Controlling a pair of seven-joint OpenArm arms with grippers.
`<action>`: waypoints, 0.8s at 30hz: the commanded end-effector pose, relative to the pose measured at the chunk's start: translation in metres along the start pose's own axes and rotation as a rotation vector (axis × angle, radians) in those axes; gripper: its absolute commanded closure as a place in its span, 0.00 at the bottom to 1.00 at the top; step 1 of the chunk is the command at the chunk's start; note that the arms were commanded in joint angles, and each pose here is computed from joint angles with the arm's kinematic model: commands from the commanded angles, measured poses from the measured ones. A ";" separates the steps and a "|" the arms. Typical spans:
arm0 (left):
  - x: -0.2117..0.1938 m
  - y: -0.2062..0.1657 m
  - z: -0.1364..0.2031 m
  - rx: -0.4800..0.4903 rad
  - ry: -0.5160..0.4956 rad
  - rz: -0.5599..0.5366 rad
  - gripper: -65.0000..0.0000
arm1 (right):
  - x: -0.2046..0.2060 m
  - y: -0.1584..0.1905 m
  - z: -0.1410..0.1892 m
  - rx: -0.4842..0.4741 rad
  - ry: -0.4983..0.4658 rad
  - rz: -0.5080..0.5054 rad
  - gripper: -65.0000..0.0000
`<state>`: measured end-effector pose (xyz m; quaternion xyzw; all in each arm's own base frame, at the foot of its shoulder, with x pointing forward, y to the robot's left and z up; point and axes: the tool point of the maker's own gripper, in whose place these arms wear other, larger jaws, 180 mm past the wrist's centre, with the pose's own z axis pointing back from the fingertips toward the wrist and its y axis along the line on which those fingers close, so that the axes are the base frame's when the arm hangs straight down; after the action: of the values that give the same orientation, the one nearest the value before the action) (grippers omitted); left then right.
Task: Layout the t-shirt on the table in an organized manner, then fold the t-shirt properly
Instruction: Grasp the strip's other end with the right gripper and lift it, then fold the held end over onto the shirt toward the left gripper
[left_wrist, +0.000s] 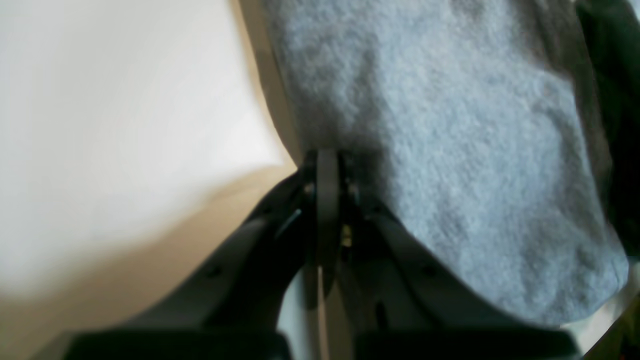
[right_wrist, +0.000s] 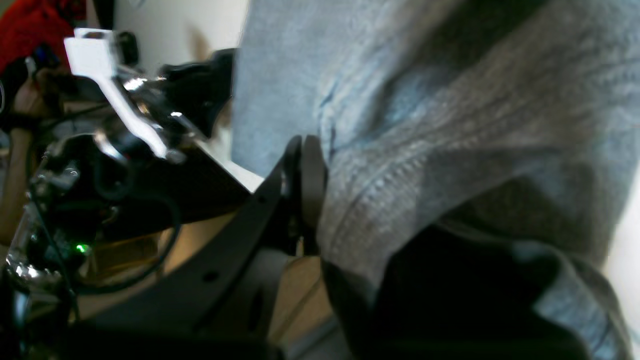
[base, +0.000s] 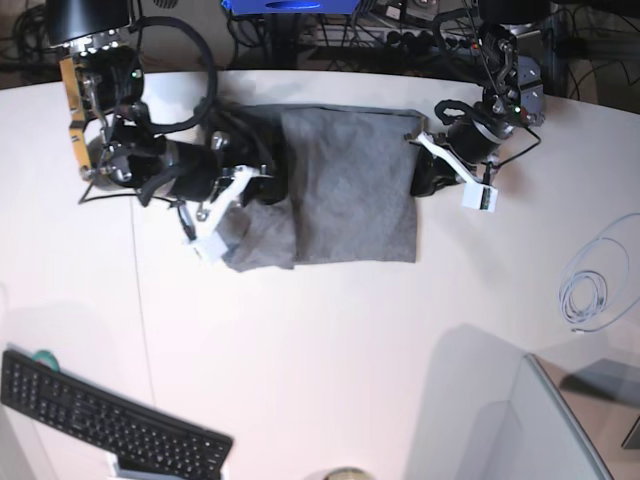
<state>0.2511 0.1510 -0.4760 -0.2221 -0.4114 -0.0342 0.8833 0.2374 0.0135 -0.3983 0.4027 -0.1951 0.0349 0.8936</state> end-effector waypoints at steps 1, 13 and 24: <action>0.014 -0.003 0.001 -0.015 -0.050 -0.005 1.00 | 0.012 0.019 0.000 0.050 -0.046 0.017 0.99; 0.014 -0.002 0.001 -0.014 -0.048 -0.008 1.00 | 0.009 0.073 -0.033 0.081 -0.063 0.036 1.00; 0.020 -0.004 0.003 -0.017 -0.062 -0.023 1.00 | 0.009 0.072 -0.062 0.047 -0.049 0.030 1.00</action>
<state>0.2491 0.1503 -0.4722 -0.2206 -0.4152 -0.0387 0.8817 0.2377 0.0984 -0.3994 0.4021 -0.1998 0.0442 0.8924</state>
